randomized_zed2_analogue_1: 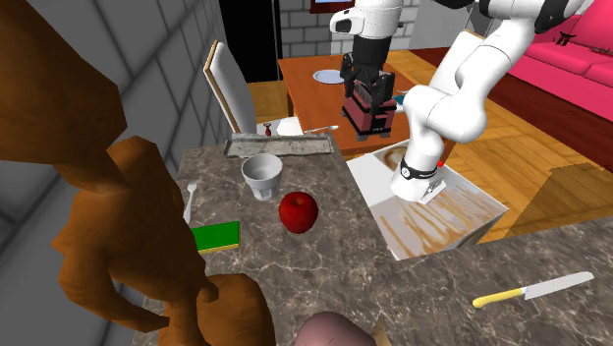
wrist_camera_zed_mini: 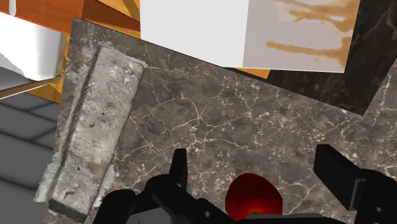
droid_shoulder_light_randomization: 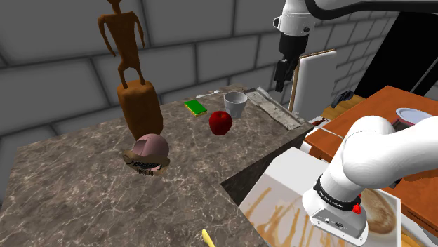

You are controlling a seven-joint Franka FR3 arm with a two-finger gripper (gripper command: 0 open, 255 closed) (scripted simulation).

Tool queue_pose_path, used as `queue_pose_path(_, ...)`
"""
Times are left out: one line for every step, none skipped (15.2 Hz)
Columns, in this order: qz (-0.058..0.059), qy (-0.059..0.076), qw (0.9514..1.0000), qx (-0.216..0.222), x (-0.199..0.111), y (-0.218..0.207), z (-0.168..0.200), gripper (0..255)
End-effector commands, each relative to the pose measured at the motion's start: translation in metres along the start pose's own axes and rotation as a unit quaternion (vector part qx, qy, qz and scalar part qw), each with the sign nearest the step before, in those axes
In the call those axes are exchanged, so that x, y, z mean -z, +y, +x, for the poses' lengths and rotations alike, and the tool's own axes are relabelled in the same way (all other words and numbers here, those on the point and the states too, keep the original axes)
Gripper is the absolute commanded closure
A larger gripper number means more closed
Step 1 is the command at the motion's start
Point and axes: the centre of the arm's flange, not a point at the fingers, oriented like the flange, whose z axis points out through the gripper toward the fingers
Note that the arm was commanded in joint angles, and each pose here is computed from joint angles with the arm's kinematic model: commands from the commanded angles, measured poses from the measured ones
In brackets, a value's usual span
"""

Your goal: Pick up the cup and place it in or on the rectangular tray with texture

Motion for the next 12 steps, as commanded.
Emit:
queue_pose_path(0.000,0.000,1.0000,0.000,0.000,0.000,0.000,0)
queue_pose_path(-0.002,-0.001,1.0000,-0.001,-0.007,0.001,0.011,0)
queue_pose_path(-0.005,-0.002,1.0000,-0.003,-0.014,0.002,0.023,0)
queue_pose_path(-0.007,-0.003,1.0000,-0.004,-0.022,0.003,0.034,0)
queue_pose_path(-0.010,-0.004,0.9999,-0.006,-0.029,0.004,0.045,0)
queue_pose_path(-0.012,-0.005,0.9999,-0.007,-0.036,0.005,0.056,0)
queue_pose_path(-0.015,-0.006,0.9998,-0.009,-0.044,0.006,0.067,0)
queue_pose_path(-0.017,-0.007,0.9998,-0.010,-0.051,0.007,0.078,0)
queue_pose_path(-0.020,-0.008,0.9997,-0.012,-0.058,0.008,0.090,0)
queue_pose_path(-0.022,-0.009,0.9996,-0.013,-0.066,0.010,0.101,0)
queue_pose_path(-0.024,-0.010,0.9995,-0.015,-0.073,0.011,0.112,0)
queue_pose_path(-0.027,-0.011,0.9994,-0.016,-0.080,0.013,0.123,0)
